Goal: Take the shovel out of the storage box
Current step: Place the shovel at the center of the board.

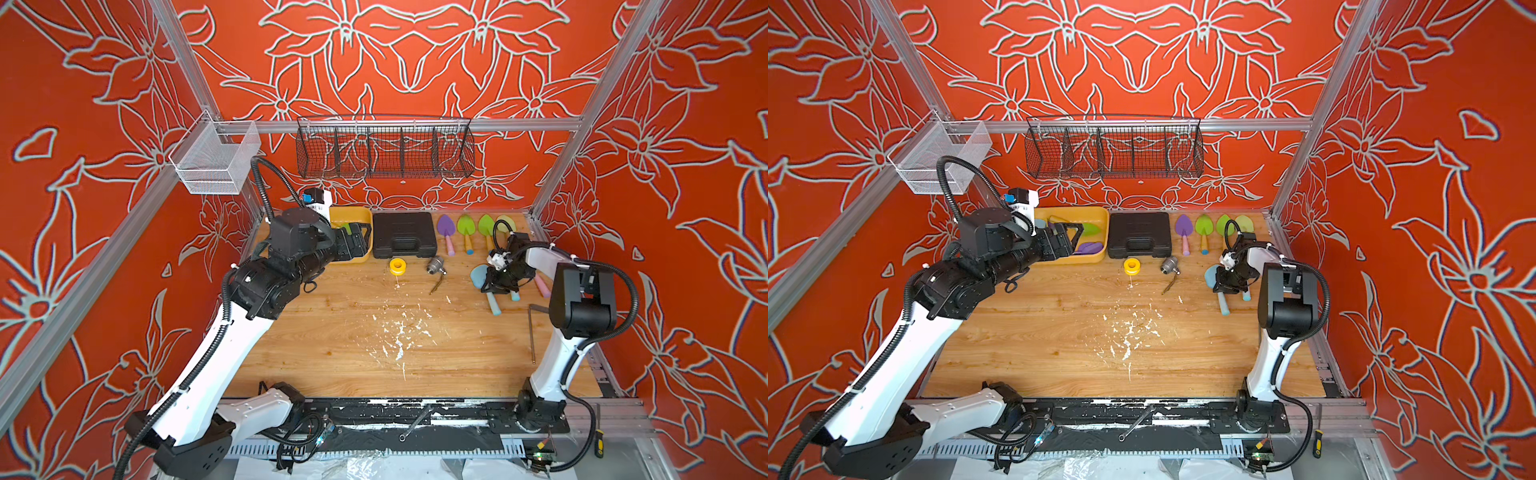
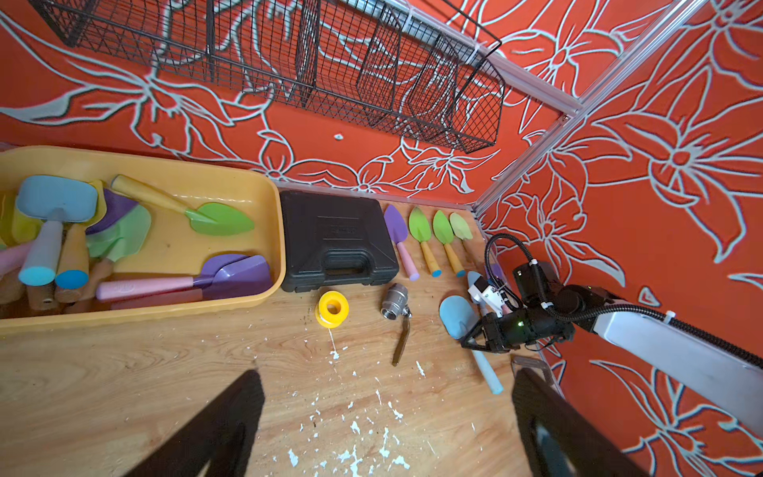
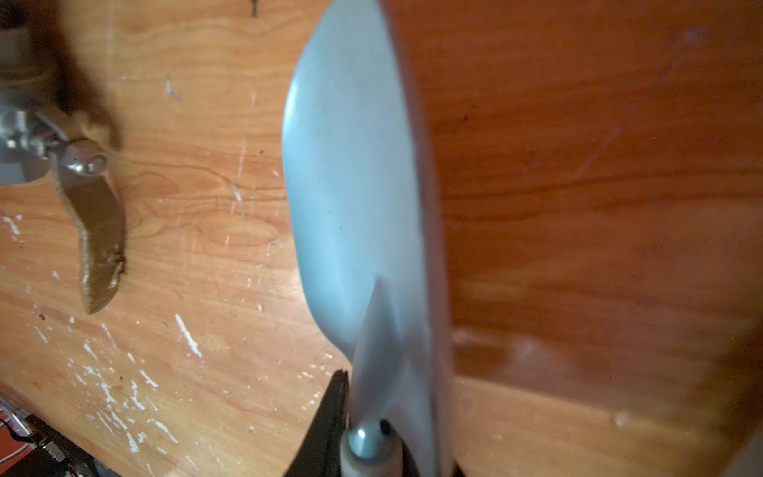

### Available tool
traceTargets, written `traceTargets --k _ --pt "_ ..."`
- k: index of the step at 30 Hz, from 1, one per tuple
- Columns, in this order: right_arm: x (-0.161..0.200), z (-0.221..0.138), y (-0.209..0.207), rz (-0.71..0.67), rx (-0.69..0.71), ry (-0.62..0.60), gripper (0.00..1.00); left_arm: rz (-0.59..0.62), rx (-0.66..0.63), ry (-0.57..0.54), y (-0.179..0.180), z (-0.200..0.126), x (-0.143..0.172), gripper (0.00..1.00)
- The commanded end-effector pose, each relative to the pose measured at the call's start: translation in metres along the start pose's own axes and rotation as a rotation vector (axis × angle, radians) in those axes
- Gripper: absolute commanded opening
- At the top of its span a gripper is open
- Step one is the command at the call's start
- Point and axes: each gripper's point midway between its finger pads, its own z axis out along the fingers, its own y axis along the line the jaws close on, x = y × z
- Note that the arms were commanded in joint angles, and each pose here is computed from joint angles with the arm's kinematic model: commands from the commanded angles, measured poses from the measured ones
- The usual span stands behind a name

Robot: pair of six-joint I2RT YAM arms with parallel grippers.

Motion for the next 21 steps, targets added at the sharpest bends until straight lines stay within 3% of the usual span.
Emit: traceTargets --k 1,5,10,13,21 --pt "-0.012 0.000 -0.010 -0.013 0.052 -0.019 0.02 0.007 -0.018 -0.011 0.004 0.002 -0.002 0.95" --pt "-0.021 0.001 -0.014 -0.011 0.074 -0.034 0.15 0.006 -0.010 -0.005 0.002 0.005 -0.002 0.95" --pt "-0.026 0.007 -0.020 -0.009 0.098 -0.011 0.40 -0.003 0.000 0.014 0.000 0.011 0.002 0.95" --pt "-0.027 0.004 -0.023 -0.009 0.123 -0.013 0.48 -0.009 0.001 0.023 0.001 0.013 0.004 0.95" --pt "-0.021 -0.017 -0.011 -0.023 0.159 -0.037 0.54 -0.019 0.001 0.033 0.002 0.017 0.009 0.94"
